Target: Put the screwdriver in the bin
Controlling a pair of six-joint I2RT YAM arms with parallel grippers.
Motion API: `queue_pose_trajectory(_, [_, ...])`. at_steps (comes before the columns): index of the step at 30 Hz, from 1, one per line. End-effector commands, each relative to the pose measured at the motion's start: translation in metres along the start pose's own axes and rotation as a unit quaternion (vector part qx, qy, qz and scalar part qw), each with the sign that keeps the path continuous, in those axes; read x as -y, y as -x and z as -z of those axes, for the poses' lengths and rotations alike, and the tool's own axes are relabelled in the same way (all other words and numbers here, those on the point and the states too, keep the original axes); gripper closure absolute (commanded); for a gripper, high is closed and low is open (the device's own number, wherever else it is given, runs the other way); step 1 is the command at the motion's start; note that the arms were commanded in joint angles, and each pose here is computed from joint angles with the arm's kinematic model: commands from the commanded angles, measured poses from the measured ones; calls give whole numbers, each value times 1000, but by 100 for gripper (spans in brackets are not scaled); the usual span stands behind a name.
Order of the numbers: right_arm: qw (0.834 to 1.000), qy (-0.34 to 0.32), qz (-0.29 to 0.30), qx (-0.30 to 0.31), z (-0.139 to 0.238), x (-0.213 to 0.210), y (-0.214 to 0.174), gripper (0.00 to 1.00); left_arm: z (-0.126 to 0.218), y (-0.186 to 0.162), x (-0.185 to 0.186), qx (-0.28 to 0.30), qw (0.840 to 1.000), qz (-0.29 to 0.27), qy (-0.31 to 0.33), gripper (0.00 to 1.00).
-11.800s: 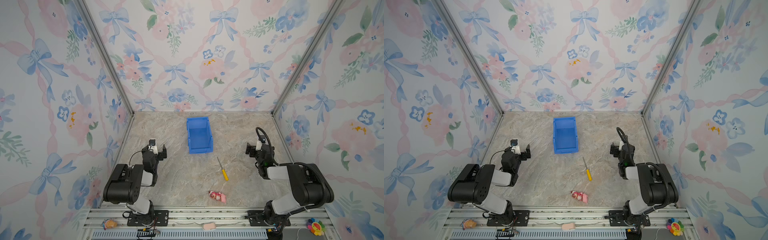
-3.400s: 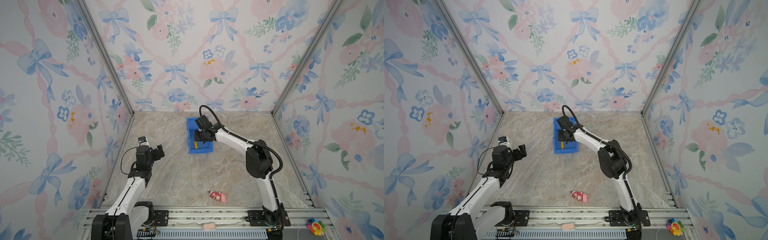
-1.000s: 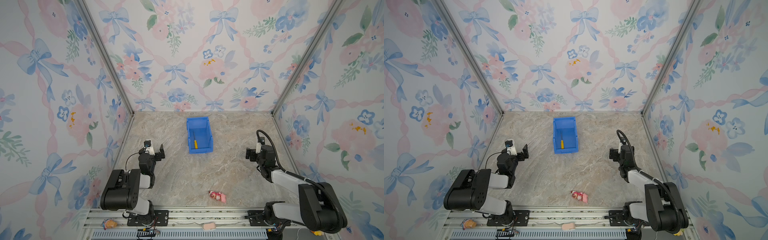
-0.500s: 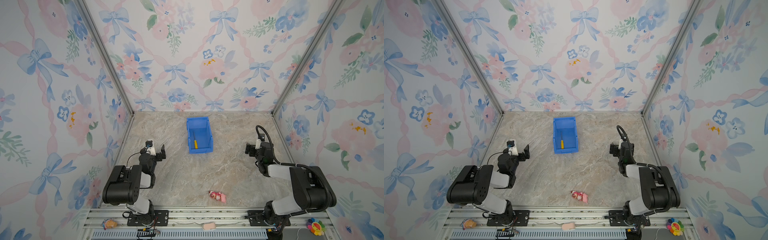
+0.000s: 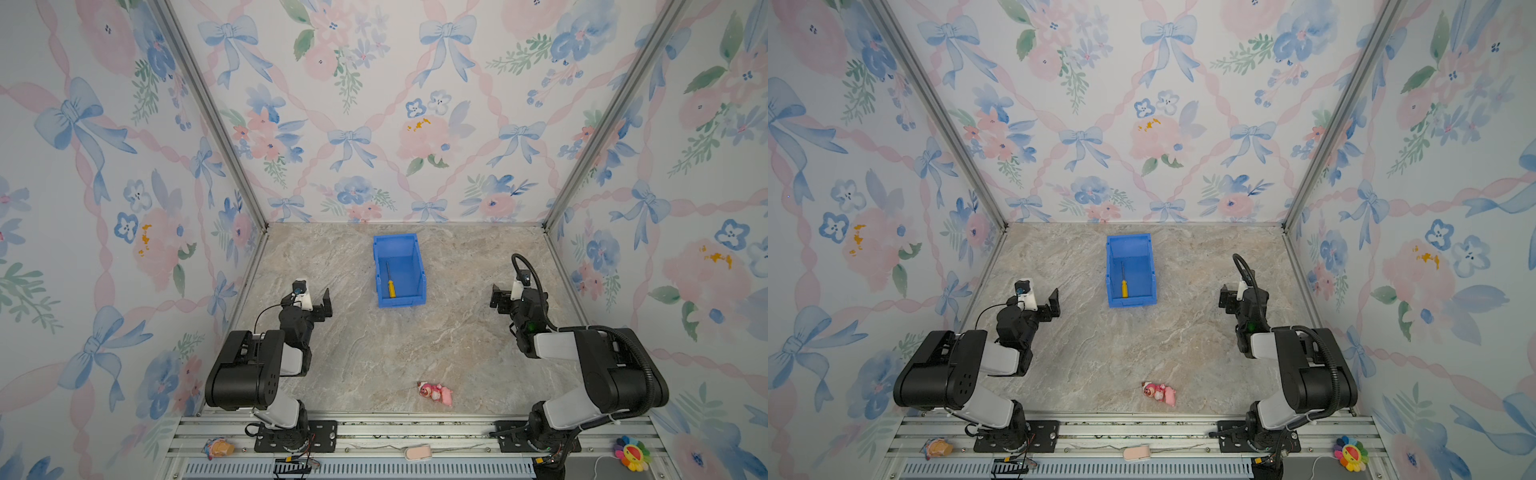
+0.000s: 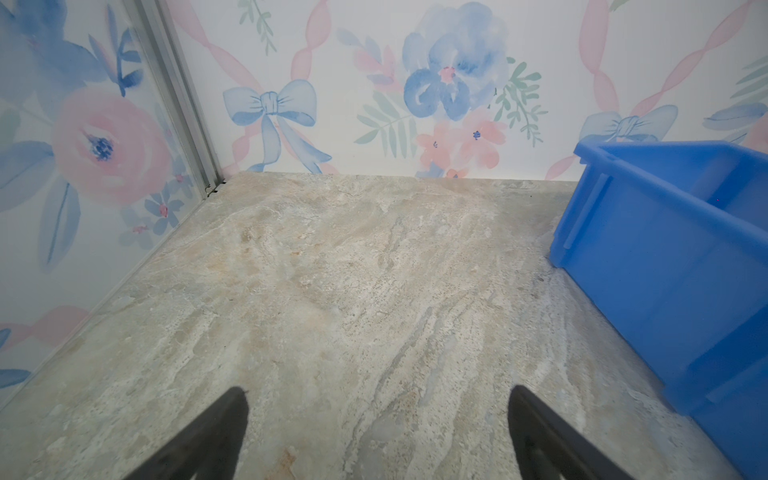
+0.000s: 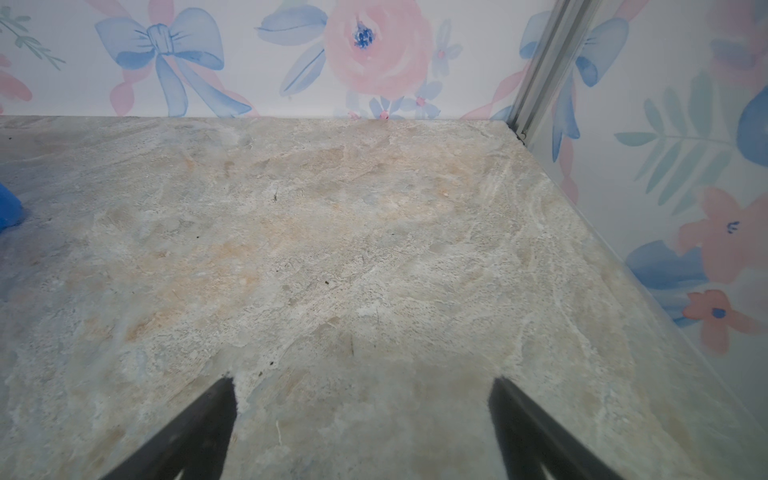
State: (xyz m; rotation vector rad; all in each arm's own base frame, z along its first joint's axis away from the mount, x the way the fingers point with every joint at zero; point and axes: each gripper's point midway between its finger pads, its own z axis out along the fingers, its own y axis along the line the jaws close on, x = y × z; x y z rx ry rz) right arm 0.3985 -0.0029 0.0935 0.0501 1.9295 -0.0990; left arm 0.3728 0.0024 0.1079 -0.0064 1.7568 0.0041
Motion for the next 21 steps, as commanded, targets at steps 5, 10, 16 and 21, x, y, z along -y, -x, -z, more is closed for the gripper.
queue_pose_trajectory(5, [1000, -1, 2, 11, 0, -1, 4, 3, -5, 0, 4, -6, 1000, -23, 2, 2])
queue_pose_trajectory(10, [1000, 0, 3, 12, 1, -1, 3, 3, -6, 0, 4, -5, 1000, -23, 3, 2])
queue_pose_trajectory(16, [1000, -1, 3, 11, 1, -2, 3, 3, -5, -1, 4, -6, 1000, -24, 3, 2])
queue_pose_trajectory(21, [1000, -1, 4, 12, 1, -1, 3, 3, -5, -1, 4, -6, 1000, -24, 2, 2])
